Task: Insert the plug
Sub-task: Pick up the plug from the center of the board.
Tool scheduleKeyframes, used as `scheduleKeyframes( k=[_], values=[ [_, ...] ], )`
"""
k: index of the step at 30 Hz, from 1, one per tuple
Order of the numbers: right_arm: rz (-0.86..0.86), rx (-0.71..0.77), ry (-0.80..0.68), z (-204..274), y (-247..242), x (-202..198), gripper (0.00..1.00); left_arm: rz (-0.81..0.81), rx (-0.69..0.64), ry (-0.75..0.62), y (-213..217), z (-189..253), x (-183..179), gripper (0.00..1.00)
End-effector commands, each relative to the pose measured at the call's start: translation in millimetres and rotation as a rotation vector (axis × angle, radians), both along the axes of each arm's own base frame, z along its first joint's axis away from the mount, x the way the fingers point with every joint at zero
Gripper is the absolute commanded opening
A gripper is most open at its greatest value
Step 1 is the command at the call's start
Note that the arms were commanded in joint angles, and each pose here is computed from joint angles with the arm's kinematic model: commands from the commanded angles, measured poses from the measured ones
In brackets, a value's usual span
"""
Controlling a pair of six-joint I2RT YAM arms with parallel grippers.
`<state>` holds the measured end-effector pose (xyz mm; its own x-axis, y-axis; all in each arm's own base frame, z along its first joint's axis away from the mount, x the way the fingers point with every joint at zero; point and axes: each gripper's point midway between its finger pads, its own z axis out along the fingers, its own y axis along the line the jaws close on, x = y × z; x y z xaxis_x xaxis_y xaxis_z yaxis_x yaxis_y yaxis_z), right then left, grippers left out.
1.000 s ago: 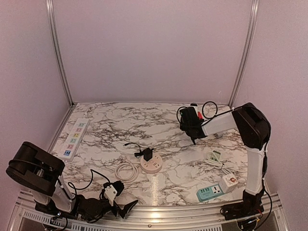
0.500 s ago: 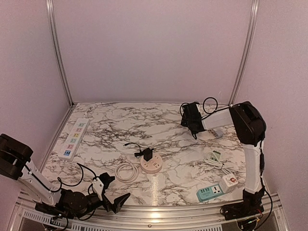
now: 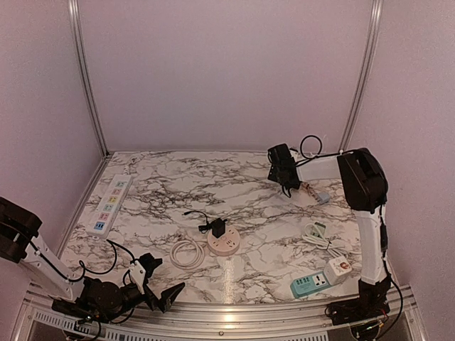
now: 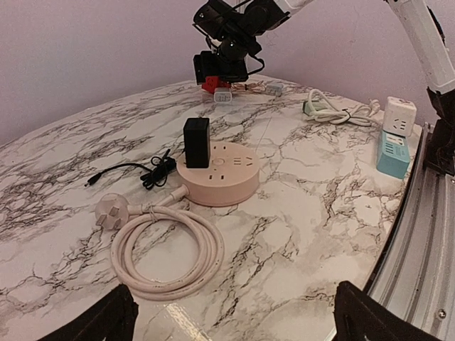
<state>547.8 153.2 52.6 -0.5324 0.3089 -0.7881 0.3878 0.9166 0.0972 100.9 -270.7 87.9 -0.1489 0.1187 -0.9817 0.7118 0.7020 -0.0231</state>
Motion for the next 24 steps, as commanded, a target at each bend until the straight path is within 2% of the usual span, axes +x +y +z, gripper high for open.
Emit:
scheduleKeyframes(
  k=[1, 7, 11, 15, 18, 20, 21, 24],
  values=[
    [-0.05, -0.004, 0.126, -35, -19, -20, 0.81, 0.015, 0.011, -0.003, 6, -3, 1, 0.99],
    [-0.029, 0.023, 0.134, -42, -16, -26, 0.82, 0.016, 0.018, -0.003, 4, -5, 1, 0.99],
    [-0.035, 0.004, 0.132, -40, -20, -29, 0.77, 0.018, 0.022, -0.003, 3, -6, 1, 0.99],
    [-0.025, -0.003, 0.109, -32, -22, -30, 0.57, 0.021, 0.032, -0.007, 2, -8, 1, 0.99],
    [-0.002, -0.002, 0.083, -21, -20, -29, 0.3, 0.025, 0.043, -0.012, 1, -10, 2, 0.99],
    [0.03, 0.004, 0.061, -12, -16, -29, 0.21, 0.027, 0.045, -0.014, 0, -10, 2, 0.99],
    [0.052, 0.001, 0.049, -5, -13, -30, 0.17, 0.027, 0.044, -0.014, 0, -10, 2, 0.99],
    [0.124, -0.021, 0.004, 22, 8, -43, 0.17, 0.025, 0.034, -0.017, 0, -7, 2, 0.99]
  ],
)
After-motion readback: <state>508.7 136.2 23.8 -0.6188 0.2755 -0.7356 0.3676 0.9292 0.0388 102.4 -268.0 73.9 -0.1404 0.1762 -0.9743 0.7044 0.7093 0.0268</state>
